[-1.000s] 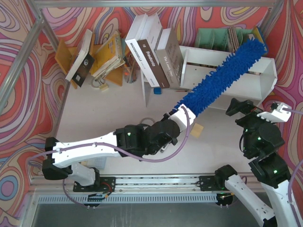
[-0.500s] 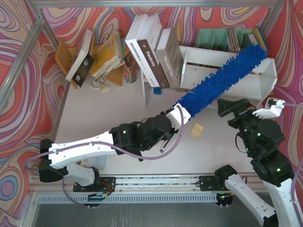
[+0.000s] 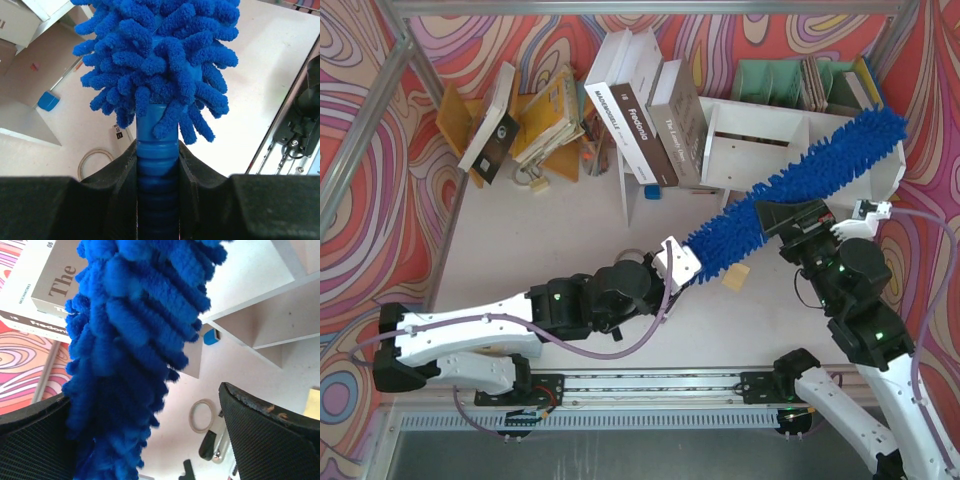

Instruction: Dust the bookshelf with a duster

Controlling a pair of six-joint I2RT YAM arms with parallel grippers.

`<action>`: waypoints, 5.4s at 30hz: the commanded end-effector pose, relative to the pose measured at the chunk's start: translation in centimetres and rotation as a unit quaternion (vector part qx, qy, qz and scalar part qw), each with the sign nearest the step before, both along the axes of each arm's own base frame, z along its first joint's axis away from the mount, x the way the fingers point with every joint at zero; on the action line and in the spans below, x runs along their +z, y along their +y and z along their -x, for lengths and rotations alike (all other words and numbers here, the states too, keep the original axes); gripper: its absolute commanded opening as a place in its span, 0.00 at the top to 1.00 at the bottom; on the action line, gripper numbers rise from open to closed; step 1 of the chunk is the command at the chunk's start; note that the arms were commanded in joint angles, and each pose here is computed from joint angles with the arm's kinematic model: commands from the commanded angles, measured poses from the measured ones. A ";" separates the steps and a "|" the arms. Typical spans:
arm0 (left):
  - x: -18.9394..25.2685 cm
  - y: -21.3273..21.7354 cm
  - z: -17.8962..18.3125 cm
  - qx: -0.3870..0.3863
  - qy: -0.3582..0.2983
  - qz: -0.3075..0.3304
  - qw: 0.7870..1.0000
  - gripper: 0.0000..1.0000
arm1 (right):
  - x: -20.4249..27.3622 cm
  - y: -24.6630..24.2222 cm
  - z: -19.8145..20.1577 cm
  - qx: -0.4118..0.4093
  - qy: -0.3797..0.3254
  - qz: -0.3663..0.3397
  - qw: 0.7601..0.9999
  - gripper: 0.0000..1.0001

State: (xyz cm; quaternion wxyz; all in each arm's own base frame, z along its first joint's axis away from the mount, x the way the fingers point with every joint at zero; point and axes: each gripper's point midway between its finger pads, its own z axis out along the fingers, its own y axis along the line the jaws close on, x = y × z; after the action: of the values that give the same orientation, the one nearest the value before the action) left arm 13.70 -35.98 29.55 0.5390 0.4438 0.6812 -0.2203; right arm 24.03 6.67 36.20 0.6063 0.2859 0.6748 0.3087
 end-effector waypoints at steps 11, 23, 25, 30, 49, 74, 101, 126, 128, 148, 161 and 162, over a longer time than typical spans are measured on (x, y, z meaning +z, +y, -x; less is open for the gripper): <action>0.7 -2.1 3.0 -0.045 -0.008 0.036 0.998 1.00 | 2.4 -0.5 0.1 -0.021 -0.040 -0.068 0.997 0.32; -0.3 -0.9 1.3 0.028 0.002 0.052 0.998 0.82 | 1.2 -2.5 1.2 -0.072 -0.014 -0.085 0.994 0.87; -0.4 -0.3 0.7 0.053 -0.003 0.054 0.997 0.77 | 0.8 -3.3 1.8 -0.092 -0.008 -0.094 0.991 0.87; -0.7 1.9 -0.9 0.117 -0.018 0.058 0.991 0.36 | -0.7 -5.3 3.1 -0.142 0.011 -0.113 0.983 0.88; -1.7 12.2 -3.8 0.302 -0.037 0.113 0.946 0.02 | -11.7 -6.0 4.6 -0.185 0.133 -0.131 0.965 0.89; -5.3 13.4 -4.1 0.346 0.004 0.132 0.929 0.02 | -24.4 -5.0 5.5 -0.210 0.240 -0.180 0.931 0.88; -6.1 13.3 -4.4 0.351 0.012 0.128 0.927 0.02 | -32.5 -1.5 2.3 -0.170 0.254 -0.270 0.913 0.63; -6.5 14.4 -4.5 0.363 0.018 0.133 0.922 0.02 | -31.8 -2.3 4.1 -0.199 0.304 -0.236 0.901 0.07; -6.4 14.5 -4.5 0.365 0.019 0.136 0.921 0.02 | -31.6 -2.4 4.2 -0.200 0.308 -0.232 0.901 0.04; -6.3 15.4 -4.7 0.382 0.015 0.130 0.915 0.02 | -29.0 -3.4 5.2 -0.205 0.368 -0.121 0.899 0.01; -4.3 20.3 -6.2 0.489 -0.050 0.117 0.863 0.02 | -19.6 -5.2 -0.2 -0.114 0.207 0.163 0.958 0.01; -4.1 20.8 -6.3 0.497 -0.055 0.115 0.858 0.02 | -18.8 -5.3 -0.7 -0.107 0.188 0.188 0.958 0.01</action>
State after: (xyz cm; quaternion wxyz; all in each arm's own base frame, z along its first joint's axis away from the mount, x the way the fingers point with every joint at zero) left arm 19.34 -18.37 24.16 0.6404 0.0364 0.7665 -0.0317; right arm 22.44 2.71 13.19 0.4471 0.4161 0.7843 0.1090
